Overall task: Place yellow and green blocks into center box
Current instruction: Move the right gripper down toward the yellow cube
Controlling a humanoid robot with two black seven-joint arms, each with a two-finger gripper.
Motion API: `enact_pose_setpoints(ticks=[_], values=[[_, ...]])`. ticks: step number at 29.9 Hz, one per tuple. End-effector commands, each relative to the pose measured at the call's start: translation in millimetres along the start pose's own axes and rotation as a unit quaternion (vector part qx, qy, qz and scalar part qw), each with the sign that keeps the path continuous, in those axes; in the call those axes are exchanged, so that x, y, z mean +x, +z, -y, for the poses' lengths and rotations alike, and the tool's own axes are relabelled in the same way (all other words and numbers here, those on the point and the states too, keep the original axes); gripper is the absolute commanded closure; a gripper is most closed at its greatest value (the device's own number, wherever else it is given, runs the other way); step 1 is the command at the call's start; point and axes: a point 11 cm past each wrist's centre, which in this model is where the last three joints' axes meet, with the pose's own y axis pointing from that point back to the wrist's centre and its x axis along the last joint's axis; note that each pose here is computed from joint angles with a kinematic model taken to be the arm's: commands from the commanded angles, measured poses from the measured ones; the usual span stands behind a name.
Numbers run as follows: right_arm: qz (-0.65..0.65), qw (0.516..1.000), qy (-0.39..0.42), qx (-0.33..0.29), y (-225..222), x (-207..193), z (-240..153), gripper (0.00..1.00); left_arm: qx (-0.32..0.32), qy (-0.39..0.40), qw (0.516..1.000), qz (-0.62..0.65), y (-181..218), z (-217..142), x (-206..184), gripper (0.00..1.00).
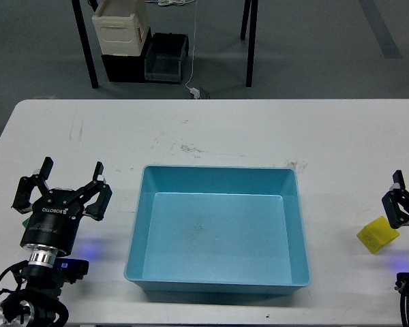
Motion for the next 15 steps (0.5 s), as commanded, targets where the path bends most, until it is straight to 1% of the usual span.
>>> enact_pose_setpoints(ticks=[1, 9, 15], values=[[0.000, 1.000, 0.000, 0.002, -1.6, -0.2, -0.1, 0.00, -0.001, 0.002, 1.000, -0.001, -0.9, -0.5, 0.7, 0.00], [-0.008, 1.000, -0.002, 0.004, -4.4, 1.9, 1.0, 0.00, -0.004, 0.005, 1.000, 0.000, 1.7, -6.1, 3.7, 0.00], [-0.047, 0.999, 0.006, -0.004, -4.0, 7.2, 1.8, 0.00, -0.005, 0.008, 1.000, 0.002, 3.1, -7.4, 4.8, 0.00]])
